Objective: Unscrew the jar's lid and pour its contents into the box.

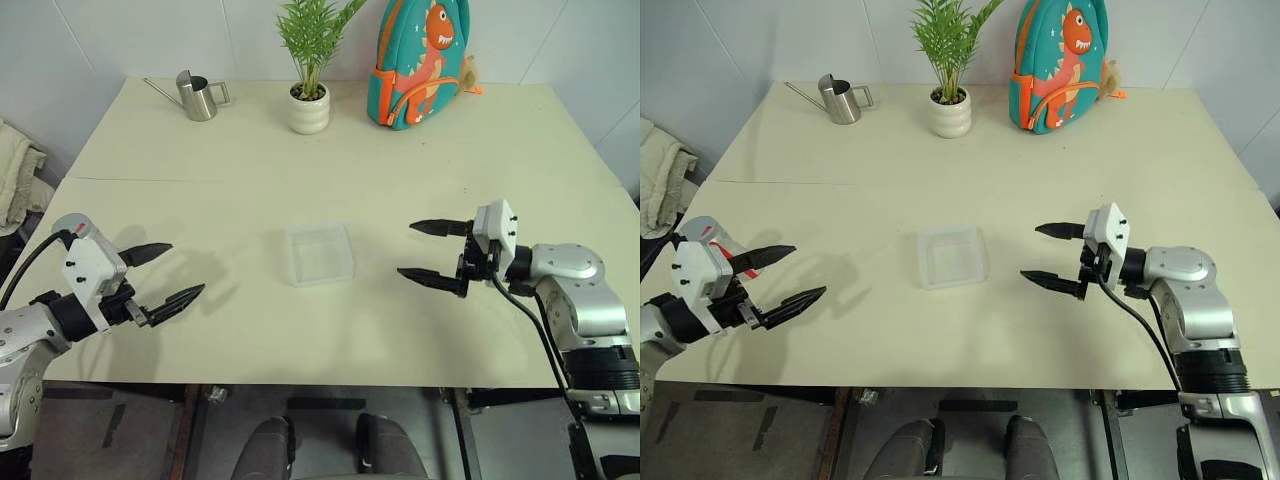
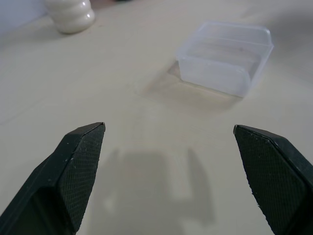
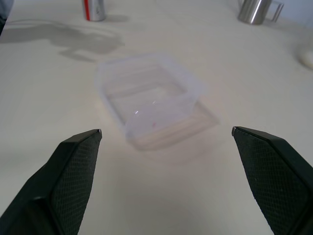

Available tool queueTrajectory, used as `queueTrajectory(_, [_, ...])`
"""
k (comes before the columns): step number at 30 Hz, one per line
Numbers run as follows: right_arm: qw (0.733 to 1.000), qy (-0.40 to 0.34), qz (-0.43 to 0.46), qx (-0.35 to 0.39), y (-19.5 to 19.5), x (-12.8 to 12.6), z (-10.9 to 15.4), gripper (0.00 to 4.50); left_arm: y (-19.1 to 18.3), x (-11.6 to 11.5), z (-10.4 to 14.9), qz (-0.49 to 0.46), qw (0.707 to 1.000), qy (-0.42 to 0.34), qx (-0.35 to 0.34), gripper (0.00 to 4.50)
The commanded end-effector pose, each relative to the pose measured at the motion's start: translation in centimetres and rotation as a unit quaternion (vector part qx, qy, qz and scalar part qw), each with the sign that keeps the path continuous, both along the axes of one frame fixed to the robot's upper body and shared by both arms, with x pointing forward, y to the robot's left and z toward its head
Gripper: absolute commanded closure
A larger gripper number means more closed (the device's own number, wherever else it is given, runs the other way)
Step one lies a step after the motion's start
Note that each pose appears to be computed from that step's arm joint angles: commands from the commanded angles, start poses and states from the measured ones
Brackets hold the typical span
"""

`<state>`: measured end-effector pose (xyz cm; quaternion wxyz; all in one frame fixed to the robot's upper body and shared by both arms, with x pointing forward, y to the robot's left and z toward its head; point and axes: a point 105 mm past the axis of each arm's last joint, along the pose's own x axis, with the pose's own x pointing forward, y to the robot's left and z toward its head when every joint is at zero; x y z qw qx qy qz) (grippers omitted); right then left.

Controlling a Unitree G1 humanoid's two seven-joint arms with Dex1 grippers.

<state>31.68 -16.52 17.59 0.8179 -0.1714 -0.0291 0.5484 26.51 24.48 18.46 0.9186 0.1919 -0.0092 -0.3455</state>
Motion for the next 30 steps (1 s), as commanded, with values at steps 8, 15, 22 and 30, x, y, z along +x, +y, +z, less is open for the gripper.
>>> queueTrajectory(8, [0.999, -0.013, 0.045, 0.023, 2.2, 0.4, 0.8, 0.00, 0.5, -1.0, 0.1, 0.072, 0.996, -0.043, -0.034, 0.01])
queueTrajectory(15, [0.989, -0.015, 0.117, 0.088, 7.8, 1.6, 3.5, 0.00, 5.1, -4.7, -0.5, 0.299, 0.947, -0.091, -0.069, 0.01])
queueTrajectory(22, [0.977, -0.005, 0.168, 0.128, 13.6, 1.6, 5.9, 0.00, 7.0, -5.9, -2.0, 0.487, 0.846, -0.132, -0.173, 0.01])
queueTrajectory(30, [0.971, -0.019, 0.193, 0.140, 16.5, 1.2, 6.8, 0.00, 5.0, -1.3, -4.0, 0.529, 0.807, -0.121, -0.233, 0.01])
